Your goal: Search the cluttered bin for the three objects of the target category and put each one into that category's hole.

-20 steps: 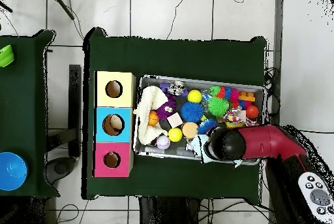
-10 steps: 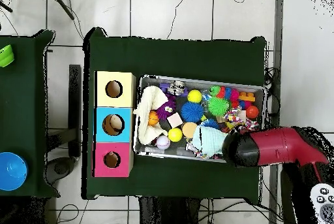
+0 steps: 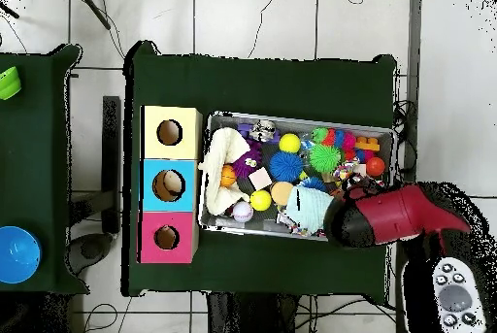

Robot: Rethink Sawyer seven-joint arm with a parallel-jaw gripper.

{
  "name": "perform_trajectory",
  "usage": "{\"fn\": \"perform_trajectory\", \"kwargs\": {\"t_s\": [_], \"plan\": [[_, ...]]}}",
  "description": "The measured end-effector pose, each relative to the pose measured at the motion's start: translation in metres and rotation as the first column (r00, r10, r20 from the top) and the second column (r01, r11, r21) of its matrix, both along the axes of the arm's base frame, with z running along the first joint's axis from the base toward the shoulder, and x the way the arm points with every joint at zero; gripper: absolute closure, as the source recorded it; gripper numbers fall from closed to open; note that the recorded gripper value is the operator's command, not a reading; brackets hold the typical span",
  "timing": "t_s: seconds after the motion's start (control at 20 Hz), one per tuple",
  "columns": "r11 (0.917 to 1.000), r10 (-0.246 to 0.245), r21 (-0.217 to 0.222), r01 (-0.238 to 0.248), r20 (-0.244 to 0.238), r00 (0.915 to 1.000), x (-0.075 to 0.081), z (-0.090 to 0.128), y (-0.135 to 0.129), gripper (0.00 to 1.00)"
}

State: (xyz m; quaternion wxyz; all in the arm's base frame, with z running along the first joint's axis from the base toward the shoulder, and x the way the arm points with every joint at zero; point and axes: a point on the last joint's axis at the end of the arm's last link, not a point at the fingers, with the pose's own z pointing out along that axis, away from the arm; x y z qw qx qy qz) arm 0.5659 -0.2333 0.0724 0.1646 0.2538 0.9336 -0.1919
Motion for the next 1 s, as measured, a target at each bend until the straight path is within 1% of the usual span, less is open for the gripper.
{"fn": "perform_trajectory", "kwargs": {"t_s": [0.05,0.1,0.15,0.2,0.25,0.35,0.45,0.55,0.6,0.7,0.75,0.85,0.9,0.95,1.0], "plan": [[0.9998,0.019,0.003,-0.019,0.013,0.9997,0.002,-0.005,0.004,1.00],[0.9996,0.027,0.005,-0.027,0.020,0.9994,0.004,-0.007,0.006,1.00],[0.9985,0.053,0.011,-0.053,0.040,0.9978,0.007,-0.015,0.013,1.00],[0.9974,0.069,0.016,-0.070,0.053,0.9962,0.010,-0.021,0.018,1.00],[0.9949,0.096,0.024,-0.098,0.074,0.9927,0.013,-0.031,0.027,1.00],[0.9910,0.123,0.042,-0.128,0.103,0.9871,0.017,-0.044,0.041,1.00],[0.9887,0.131,0.056,-0.139,0.118,0.9842,0.018,-0.054,0.049,1.00],[0.9857,0.134,0.082,-0.147,0.140,0.9810,0.019,-0.067,0.059,1.00],[0.9842,0.114,0.117,-0.133,0.155,0.9813,0.017,-0.079,0.064,1.00],[0.9839,0.083,0.144,-0.106,0.160,0.9837,0.015,-0.086,0.064,1.00],[0.9830,0.040,0.171,-0.067,0.160,0.9864,0.012,-0.093,0.059,1.00],[0.9790,-0.023,0.204,-0.009,0.157,0.9873,0.006,-0.100,0.046,1.00],[0.9753,-0.055,0.220,0.019,0.155,0.9864,0.004,-0.103,0.040,1.00],[0.9646,-0.125,0.250,0.085,0.148,0.9810,-0.004,-0.109,0.022,1.00],[0.9608,-0.143,0.258,0.102,0.146,0.9788,-0.007,-0.110,0.017,1.00]]}}
